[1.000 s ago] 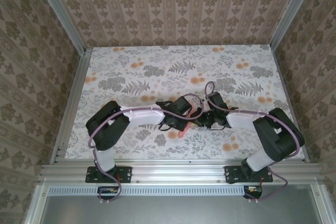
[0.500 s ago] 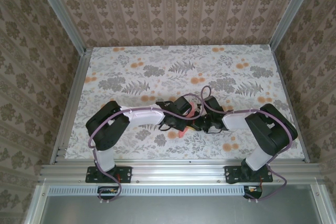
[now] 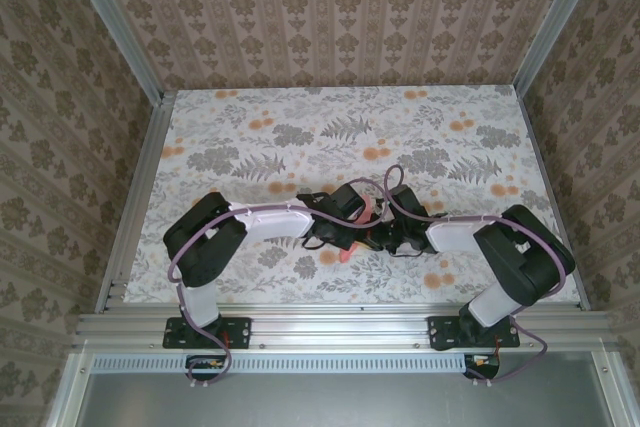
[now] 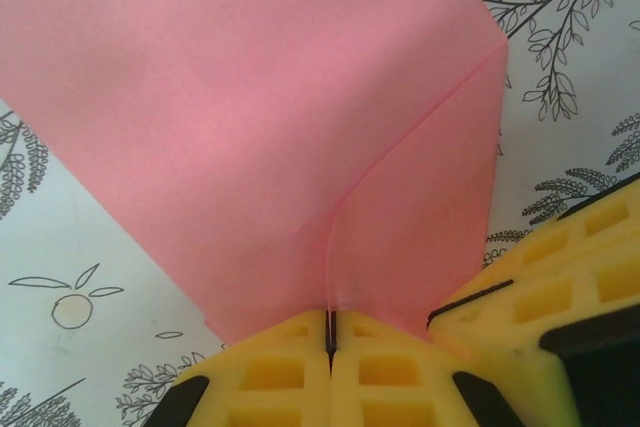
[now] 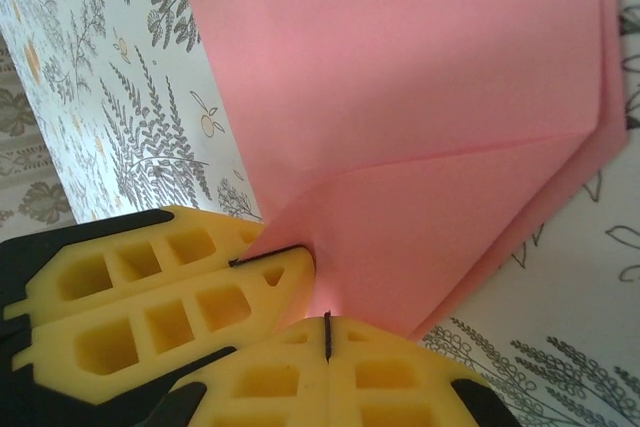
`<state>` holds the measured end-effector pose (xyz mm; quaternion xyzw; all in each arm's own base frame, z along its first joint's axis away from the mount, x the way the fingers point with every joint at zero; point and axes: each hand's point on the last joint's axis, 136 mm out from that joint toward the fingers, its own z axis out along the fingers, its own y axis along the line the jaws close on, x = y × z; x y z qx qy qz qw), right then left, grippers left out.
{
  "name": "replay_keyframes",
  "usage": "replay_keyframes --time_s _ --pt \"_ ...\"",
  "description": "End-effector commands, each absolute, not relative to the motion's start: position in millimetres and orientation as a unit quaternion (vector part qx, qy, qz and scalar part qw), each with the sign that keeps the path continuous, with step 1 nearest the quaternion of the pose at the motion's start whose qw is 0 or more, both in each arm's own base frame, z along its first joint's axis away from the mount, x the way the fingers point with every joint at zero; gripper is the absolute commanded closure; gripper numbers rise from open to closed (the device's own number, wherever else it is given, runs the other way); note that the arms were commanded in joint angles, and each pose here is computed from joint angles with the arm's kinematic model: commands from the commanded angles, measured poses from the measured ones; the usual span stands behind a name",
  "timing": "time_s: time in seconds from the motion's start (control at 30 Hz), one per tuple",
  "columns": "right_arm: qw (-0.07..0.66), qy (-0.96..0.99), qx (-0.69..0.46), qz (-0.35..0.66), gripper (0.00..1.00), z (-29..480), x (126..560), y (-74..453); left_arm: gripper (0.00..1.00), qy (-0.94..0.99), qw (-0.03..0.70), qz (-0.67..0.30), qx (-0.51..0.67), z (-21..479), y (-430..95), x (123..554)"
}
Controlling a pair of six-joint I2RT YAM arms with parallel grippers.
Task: Fold a paper plane with a square sheet of paper (pick it up from the middle)
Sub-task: Third fold the triangle at the center of the table.
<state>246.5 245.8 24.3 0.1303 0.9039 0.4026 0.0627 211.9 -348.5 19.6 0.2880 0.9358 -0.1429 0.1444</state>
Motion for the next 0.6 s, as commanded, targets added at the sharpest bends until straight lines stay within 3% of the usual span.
replay_keyframes --time_s 0.0,0.27,0.57 --pt "0.043 0.905 0.136 0.402 0.94 13 237 252 0.99 0.942 0.123 -0.125 0.284 9 -336 203" --pt "0.022 0.933 0.141 0.330 0.97 -28 221 229 0.97 0.942 0.134 -0.133 0.276 17 -337 206" --pt "0.024 0.944 0.122 0.305 0.98 -25 220 223 0.73 0.941 0.165 -0.172 0.239 46 -327 221"
